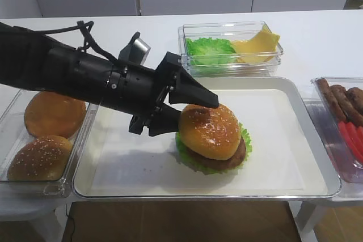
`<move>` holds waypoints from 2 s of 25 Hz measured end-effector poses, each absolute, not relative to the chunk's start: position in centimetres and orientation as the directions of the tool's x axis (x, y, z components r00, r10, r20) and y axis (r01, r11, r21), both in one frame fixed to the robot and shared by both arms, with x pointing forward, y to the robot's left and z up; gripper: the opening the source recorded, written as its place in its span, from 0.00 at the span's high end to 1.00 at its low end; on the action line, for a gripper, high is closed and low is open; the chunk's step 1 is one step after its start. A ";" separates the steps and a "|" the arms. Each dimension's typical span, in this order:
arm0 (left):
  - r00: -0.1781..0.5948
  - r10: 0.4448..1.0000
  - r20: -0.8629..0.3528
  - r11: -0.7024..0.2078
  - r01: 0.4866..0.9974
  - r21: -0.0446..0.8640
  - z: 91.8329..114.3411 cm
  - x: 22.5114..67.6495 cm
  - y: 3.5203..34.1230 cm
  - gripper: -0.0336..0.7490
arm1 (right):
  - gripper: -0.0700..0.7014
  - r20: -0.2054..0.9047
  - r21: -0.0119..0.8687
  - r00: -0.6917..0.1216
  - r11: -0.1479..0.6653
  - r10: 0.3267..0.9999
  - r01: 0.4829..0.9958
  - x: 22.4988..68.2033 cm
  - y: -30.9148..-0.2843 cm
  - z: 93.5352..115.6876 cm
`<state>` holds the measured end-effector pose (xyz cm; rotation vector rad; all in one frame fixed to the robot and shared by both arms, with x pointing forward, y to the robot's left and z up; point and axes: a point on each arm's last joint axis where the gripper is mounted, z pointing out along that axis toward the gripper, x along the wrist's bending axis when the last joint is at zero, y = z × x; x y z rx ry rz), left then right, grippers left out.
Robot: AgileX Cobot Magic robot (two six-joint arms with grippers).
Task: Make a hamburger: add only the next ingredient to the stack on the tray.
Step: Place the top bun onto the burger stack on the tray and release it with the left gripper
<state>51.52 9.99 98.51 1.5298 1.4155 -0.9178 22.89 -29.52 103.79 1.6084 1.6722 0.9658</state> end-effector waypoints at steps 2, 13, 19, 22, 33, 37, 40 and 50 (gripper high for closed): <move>0.095 0.383 -0.919 -0.011 0.995 0.098 98.5 51.5 10.0 0.36 | 0.30 0.054 0.839 -0.068 -0.008 0.996 0.544 22.9 -29.5 103.8; 0.093 0.418 -0.904 0.028 0.993 0.115 98.2 51.9 10.1 0.33 | 0.30 0.054 0.839 -0.068 -0.008 0.996 0.544 22.9 -29.5 103.8; 0.104 0.426 -0.899 0.031 0.991 0.129 98.2 52.0 10.1 0.32 | 0.30 0.054 0.839 -0.068 -0.008 0.996 0.544 22.9 -29.5 103.8; 0.122 0.426 -0.896 0.023 0.989 0.146 98.2 52.0 10.1 0.28 | 0.30 0.054 0.839 -0.068 -0.008 0.996 0.544 22.9 -29.5 103.8; 0.141 0.441 -0.887 0.029 0.985 0.171 98.1 52.2 10.2 0.25 | 0.30 0.054 0.839 -0.068 -0.008 0.996 0.544 22.9 -29.5 103.8; 0.146 0.439 -0.886 0.025 0.984 0.175 98.1 52.2 10.2 0.25 | 0.30 0.054 0.839 -0.068 -0.008 0.996 0.544 22.9 -29.5 103.8; 0.171 0.435 -0.884 0.009 0.981 0.194 98.1 52.1 10.1 0.22 | 0.30 0.054 0.839 -0.068 -0.008 0.996 0.544 22.9 -29.5 103.8; 0.178 0.417 -0.891 0.009 0.980 0.200 98.3 52.1 10.1 0.18 | 0.30 0.054 0.839 -0.068 -0.008 0.996 0.544 22.9 -29.5 103.8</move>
